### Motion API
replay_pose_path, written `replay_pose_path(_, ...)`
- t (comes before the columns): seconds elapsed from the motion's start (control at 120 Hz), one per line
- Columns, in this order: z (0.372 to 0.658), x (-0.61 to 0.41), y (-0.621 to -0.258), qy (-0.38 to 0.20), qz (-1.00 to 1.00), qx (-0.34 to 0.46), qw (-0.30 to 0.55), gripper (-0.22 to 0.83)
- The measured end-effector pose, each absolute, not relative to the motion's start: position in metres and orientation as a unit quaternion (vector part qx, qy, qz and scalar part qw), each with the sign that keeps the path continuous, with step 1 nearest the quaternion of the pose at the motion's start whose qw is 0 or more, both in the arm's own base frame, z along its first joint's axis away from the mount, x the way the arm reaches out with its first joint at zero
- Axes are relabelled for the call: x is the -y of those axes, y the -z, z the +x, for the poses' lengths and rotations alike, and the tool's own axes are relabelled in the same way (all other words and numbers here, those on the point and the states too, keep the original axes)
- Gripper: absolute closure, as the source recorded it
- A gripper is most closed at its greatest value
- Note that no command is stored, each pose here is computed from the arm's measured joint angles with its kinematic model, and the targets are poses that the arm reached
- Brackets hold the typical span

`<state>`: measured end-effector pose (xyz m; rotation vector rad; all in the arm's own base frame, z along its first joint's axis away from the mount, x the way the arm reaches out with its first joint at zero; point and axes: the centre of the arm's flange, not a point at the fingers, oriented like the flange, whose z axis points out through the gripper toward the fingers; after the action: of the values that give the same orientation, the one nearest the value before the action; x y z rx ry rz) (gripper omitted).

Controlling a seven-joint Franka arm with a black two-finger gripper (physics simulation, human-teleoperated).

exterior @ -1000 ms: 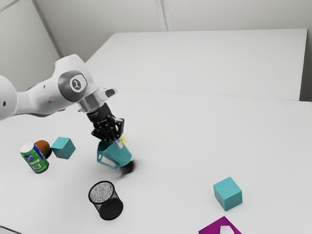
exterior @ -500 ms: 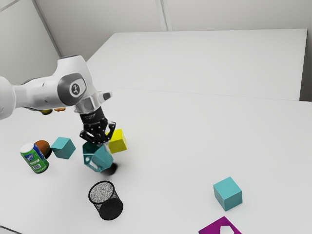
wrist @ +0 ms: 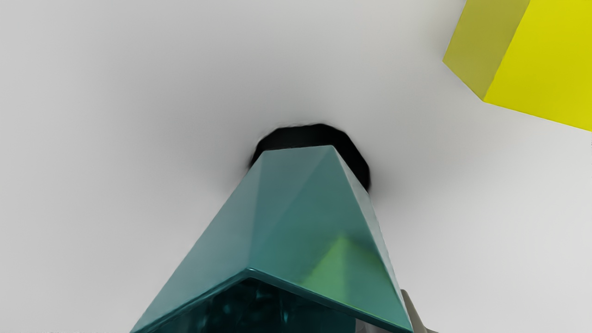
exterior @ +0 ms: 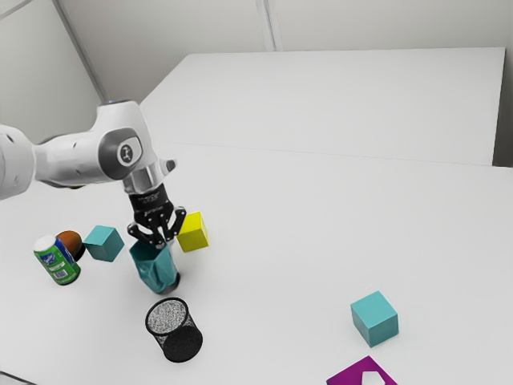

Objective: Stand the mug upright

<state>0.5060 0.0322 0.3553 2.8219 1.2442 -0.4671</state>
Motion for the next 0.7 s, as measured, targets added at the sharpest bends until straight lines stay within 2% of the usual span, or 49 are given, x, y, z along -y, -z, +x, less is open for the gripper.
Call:
replay_pose_path(0.433, 0.506, -0.034, -0.34, 0.167, 0.88, -0.444, 0.024, 0.78)
replay_pose_path(0.6, 0.507, -0.033, -0.342, 0.164, 0.88, -0.445, 0.026, 0.42)
replay_pose_path(0.7, 0.508, -0.033, -0.344, 0.161, 0.881, -0.444, 0.026, 0.26)
